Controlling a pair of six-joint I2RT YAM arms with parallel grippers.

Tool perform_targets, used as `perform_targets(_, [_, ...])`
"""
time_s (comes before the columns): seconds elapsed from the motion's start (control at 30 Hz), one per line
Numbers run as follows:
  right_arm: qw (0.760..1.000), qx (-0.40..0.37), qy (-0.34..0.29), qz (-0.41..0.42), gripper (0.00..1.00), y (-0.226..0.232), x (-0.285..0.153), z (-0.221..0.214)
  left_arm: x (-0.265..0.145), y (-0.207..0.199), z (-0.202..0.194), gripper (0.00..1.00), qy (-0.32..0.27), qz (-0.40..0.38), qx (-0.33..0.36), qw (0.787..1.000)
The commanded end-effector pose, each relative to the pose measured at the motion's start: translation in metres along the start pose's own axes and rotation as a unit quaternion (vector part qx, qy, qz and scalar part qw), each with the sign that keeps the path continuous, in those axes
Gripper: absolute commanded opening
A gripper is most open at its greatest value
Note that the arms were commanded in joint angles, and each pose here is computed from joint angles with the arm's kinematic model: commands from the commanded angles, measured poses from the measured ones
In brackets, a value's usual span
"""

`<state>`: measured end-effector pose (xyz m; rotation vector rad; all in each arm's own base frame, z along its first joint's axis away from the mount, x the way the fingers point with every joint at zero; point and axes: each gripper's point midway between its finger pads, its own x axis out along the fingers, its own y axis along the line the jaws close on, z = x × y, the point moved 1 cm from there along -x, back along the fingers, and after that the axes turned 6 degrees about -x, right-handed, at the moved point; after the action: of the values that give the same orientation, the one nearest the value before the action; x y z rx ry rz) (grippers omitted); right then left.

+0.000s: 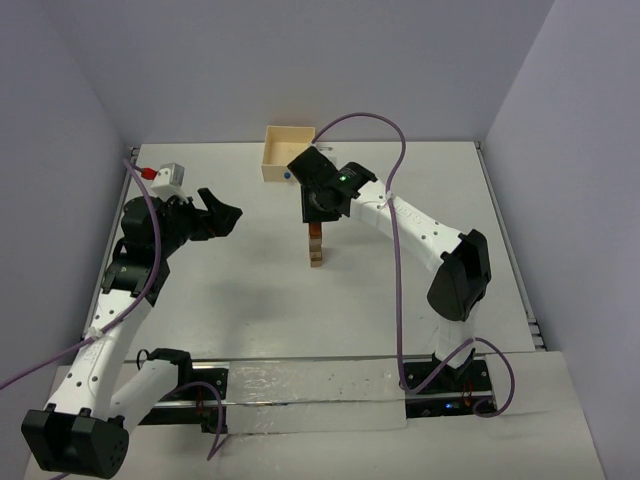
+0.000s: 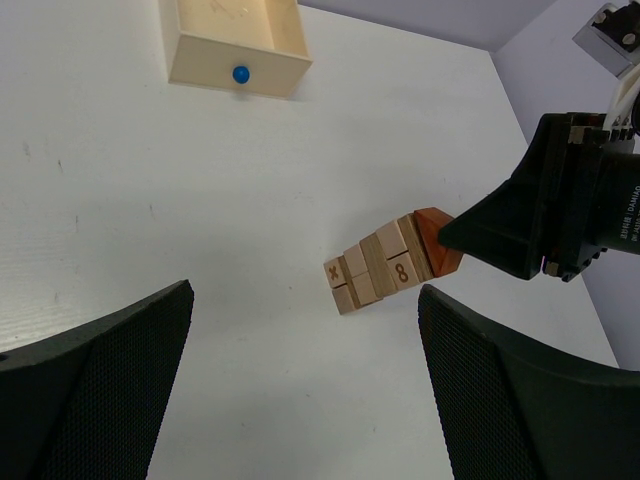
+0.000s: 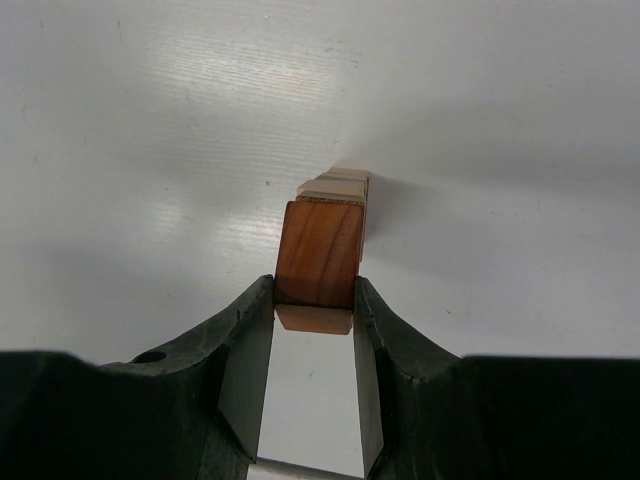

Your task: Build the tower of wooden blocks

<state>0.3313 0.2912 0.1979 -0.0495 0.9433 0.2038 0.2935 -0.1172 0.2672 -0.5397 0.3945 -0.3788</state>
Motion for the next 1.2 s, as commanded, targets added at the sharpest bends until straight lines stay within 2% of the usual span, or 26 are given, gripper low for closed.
perform_targets(0.0, [1.0, 0.007, -0.015, 0.001, 0.22, 0.0, -0.005, 0.014, -0.002, -0.01, 0.009, 0.99, -0.019, -0.022, 0.011, 1.0])
perform_targets(0.13, [1.0, 0.008, -0.016, 0.0, 0.31, 0.0, -0.005, 0.014, -0.003, -0.01, 0.009, 0.99, -0.019, -0.022, 0.01, 1.0])
perform_targets(0.37, [1.0, 0.008, -0.014, 0.001, 0.39, 0.0, -0.005, 0.013, -0.003, -0.009, 0.009, 0.99, -0.019, -0.02, 0.011, 1.0])
perform_targets(0.63, [1.0, 0.011, -0.012, 0.005, 0.6, 0.001, -0.004, 0.012, -0.002, -0.009, 0.008, 0.99, -0.02, -0.021, 0.008, 1.0])
perform_targets(0.67, [1.0, 0.01, -0.012, 0.005, 0.6, 0.001, -0.005, 0.012, -0.002, -0.009, 0.008, 0.99, -0.02, -0.021, 0.008, 1.0])
perform_targets(0.73, [1.0, 0.011, -0.012, 0.009, 0.75, 0.002, -0.006, 0.012, -0.002, -0.009, 0.008, 0.99, -0.019, -0.022, 0.009, 1.0])
perform_targets(0.8, [1.0, 0.009, -0.013, 0.015, 0.83, 0.004, -0.008, 0.013, -0.002, -0.01, 0.008, 0.99, -0.019, -0.023, 0.01, 0.999])
perform_targets(0.83, [0.999, 0.007, -0.013, 0.03, 0.89, 0.008, -0.011, 0.014, -0.002, -0.01, 0.009, 0.99, -0.019, -0.023, 0.01, 0.999])
perform_targets(0.93, [0.997, -0.015, -0.026, 0.071, 0.98, 0.018, -0.028, 0.023, -0.003, -0.017, 0.01, 0.99, -0.01, -0.038, 0.015, 0.999])
perform_targets(1.07, [0.988, -0.048, -0.086, 0.121, 1.0, 0.021, -0.074, 0.051, -0.005, -0.027, 0.011, 0.99, 0.026, -0.052, 0.038, 0.998])
perform_targets(1.17, [0.981, -0.061, -0.125, 0.133, 1.0, 0.004, -0.101, 0.067, -0.004, -0.027, 0.021, 0.99, 0.056, -0.036, 0.073, 0.995])
